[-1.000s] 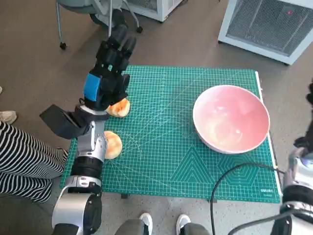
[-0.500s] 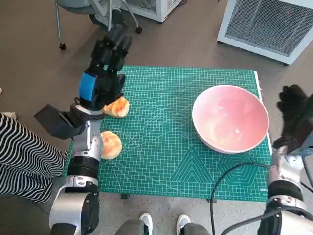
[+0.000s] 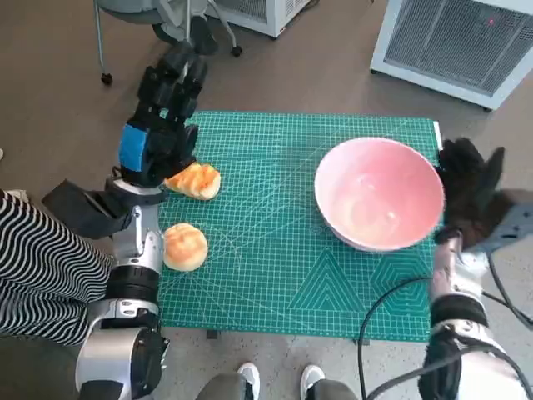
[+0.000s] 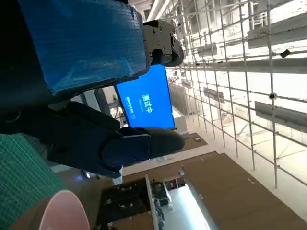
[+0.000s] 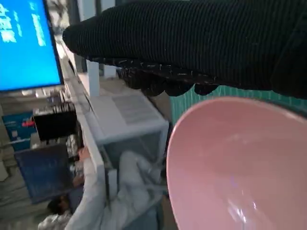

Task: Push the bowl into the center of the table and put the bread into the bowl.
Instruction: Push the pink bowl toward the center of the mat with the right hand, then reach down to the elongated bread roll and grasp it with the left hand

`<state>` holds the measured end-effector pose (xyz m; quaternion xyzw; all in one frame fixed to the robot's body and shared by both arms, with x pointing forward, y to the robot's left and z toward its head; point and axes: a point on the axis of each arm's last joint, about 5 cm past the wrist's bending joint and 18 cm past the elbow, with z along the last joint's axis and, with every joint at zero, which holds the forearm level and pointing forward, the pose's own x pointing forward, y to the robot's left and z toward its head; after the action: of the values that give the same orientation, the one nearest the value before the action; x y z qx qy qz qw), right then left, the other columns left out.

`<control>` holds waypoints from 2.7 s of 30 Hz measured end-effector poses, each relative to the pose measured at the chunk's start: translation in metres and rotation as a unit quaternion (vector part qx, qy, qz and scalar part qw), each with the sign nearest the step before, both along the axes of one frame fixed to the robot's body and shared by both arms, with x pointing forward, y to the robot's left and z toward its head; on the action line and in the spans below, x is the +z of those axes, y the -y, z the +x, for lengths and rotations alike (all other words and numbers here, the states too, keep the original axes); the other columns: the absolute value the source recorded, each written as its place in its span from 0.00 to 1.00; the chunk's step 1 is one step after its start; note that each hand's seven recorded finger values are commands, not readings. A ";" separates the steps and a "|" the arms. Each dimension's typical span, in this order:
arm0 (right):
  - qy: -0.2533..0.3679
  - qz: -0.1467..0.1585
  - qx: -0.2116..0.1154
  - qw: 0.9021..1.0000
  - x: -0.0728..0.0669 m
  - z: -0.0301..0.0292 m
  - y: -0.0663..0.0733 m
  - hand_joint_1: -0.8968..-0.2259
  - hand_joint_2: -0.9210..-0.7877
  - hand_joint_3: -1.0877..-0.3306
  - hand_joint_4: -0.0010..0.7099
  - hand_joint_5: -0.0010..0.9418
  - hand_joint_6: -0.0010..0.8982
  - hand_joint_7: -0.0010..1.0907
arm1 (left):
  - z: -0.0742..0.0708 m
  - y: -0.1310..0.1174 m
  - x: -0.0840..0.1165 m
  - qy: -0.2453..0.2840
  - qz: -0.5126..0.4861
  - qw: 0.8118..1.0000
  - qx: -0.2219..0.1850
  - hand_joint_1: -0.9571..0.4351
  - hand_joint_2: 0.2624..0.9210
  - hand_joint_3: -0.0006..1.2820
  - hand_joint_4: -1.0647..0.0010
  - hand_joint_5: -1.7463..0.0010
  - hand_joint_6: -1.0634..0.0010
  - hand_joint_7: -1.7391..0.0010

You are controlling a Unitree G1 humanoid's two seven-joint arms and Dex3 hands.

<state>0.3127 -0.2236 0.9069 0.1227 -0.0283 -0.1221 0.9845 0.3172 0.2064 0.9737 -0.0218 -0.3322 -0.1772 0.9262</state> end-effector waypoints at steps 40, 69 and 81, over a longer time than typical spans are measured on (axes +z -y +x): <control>-0.008 0.050 0.124 0.991 0.011 0.0200 -0.080 0.32 0.00 0.36 0.16 0.00 0.03 0.31 | -0.020 -0.015 -0.002 0.016 -0.010 0.998 0.063 0.21 1.00 0.36 0.90 0.98 1.00 0.76; 0.236 -0.155 0.122 0.952 0.067 0.0263 -0.055 0.18 0.00 0.38 0.22 0.01 0.08 0.37 | -0.018 -0.005 -0.006 0.000 -0.012 0.998 0.062 0.21 1.00 0.35 0.90 0.99 1.00 0.80; 0.411 -0.201 0.139 0.879 0.100 0.0106 -0.052 0.12 0.00 0.51 0.28 0.02 0.06 0.51 | 0.000 0.020 0.020 0.037 0.000 0.999 0.003 0.16 1.00 0.31 0.87 0.99 0.99 0.78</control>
<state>0.3233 -0.1712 1.0068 -0.0358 -0.4364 0.0858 0.8949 0.3174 0.1860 0.9935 -0.0145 -0.3667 -0.1749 0.9136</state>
